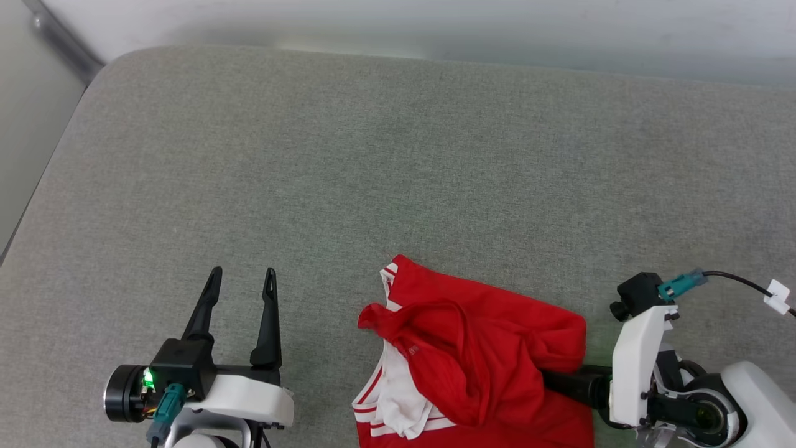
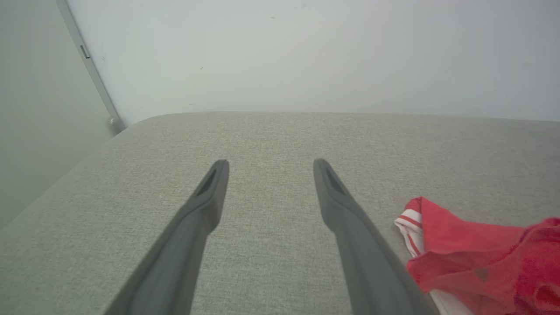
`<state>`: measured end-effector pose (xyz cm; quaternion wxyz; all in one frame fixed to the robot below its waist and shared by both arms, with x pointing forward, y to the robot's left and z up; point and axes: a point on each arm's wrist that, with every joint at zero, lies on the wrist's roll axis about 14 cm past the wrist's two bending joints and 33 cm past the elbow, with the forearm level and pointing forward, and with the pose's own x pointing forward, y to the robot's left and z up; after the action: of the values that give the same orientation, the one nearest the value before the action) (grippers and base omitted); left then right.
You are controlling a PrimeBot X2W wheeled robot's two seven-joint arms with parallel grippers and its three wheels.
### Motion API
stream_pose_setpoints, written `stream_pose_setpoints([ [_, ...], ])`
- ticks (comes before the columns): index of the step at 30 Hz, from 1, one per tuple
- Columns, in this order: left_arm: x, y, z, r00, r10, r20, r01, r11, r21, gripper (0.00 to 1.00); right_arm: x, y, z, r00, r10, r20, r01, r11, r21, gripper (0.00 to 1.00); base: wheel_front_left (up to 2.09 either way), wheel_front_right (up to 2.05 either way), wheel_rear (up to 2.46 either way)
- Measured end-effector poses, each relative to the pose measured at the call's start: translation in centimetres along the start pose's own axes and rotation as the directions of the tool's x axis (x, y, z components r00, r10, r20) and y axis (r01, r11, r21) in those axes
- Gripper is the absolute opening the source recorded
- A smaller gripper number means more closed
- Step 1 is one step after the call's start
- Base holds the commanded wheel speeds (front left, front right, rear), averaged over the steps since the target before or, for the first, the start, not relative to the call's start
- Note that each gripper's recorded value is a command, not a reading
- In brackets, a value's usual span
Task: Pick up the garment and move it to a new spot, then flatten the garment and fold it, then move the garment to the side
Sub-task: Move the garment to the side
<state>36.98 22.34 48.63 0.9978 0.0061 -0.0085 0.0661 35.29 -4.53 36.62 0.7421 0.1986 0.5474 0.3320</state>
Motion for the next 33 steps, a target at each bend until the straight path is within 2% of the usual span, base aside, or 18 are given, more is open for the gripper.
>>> stream_pose_setpoints([
  [3,0.0,0.1,0.0,1.000,0.005,0.000,-0.005,1.000,0.002,1.00,0.5,0.0,-0.3,1.000,-0.003,-0.007,0.002,1.000,-0.012,1.00,0.00,0.00,0.00],
  [4,0.0,0.1,0.0,1.000,0.006,0.000,-0.006,1.000,0.002,1.00,0.6,0.1,-0.2,1.000,-0.006,-0.004,0.006,1.000,-0.025,0.38,0.00,0.00,0.00],
  [5,-0.1,0.2,0.0,1.000,0.007,0.001,-0.007,1.000,0.002,1.00,0.6,0.1,-0.2,1.000,-0.008,-0.002,0.008,0.999,-0.031,0.00,0.00,0.00,0.00],
  [8,-0.1,0.2,0.2,1.000,0.011,0.004,-0.011,1.000,0.000,1.00,0.6,0.0,-0.1,1.000,-0.015,0.016,0.016,0.999,-0.047,0.00,0.00,0.00,0.00],
  [14,-0.7,-0.2,0.8,1.000,0.002,0.024,-0.002,1.000,-0.013,1.00,-1.8,2.5,2.6,0.991,0.017,0.134,0.011,0.979,-0.204,0.00,0.00,0.00,0.00],
  [20,-1.1,-1.0,1.3,0.999,-0.020,0.039,0.021,0.999,-0.029,1.00,-5.9,4.1,4.6,0.978,0.006,0.206,0.076,0.919,-0.386,0.00,0.00,0.00,0.00],
  [21,-1.0,-1.8,1.3,0.998,-0.044,0.042,0.045,0.998,-0.037,1.00,-8.2,3.9,5.1,0.973,-0.022,0.231,0.123,0.894,-0.430,0.00,0.00,0.00,0.00],
  [26,0.0,-3.8,1.4,0.994,-0.099,0.049,0.102,0.994,-0.050,1.00,-12.8,1.1,6.3,0.946,-0.135,0.295,0.256,0.870,-0.421,0.00,0.00,0.00,0.00],
  [31,1.6,-6.1,0.7,0.986,-0.160,0.039,0.162,0.985,-0.056,1.00,-17.1,-3.7,6.8,0.896,-0.286,0.340,0.396,0.860,-0.321,0.00,0.00,0.00,0.00],
  [33,2.5,-6.8,0.3,0.983,-0.179,0.035,0.181,0.982,-0.055,1.00,-18.6,-5.9,7.0,0.867,-0.354,0.351,0.457,0.845,-0.278,0.00,0.00,0.00,0.00],
])
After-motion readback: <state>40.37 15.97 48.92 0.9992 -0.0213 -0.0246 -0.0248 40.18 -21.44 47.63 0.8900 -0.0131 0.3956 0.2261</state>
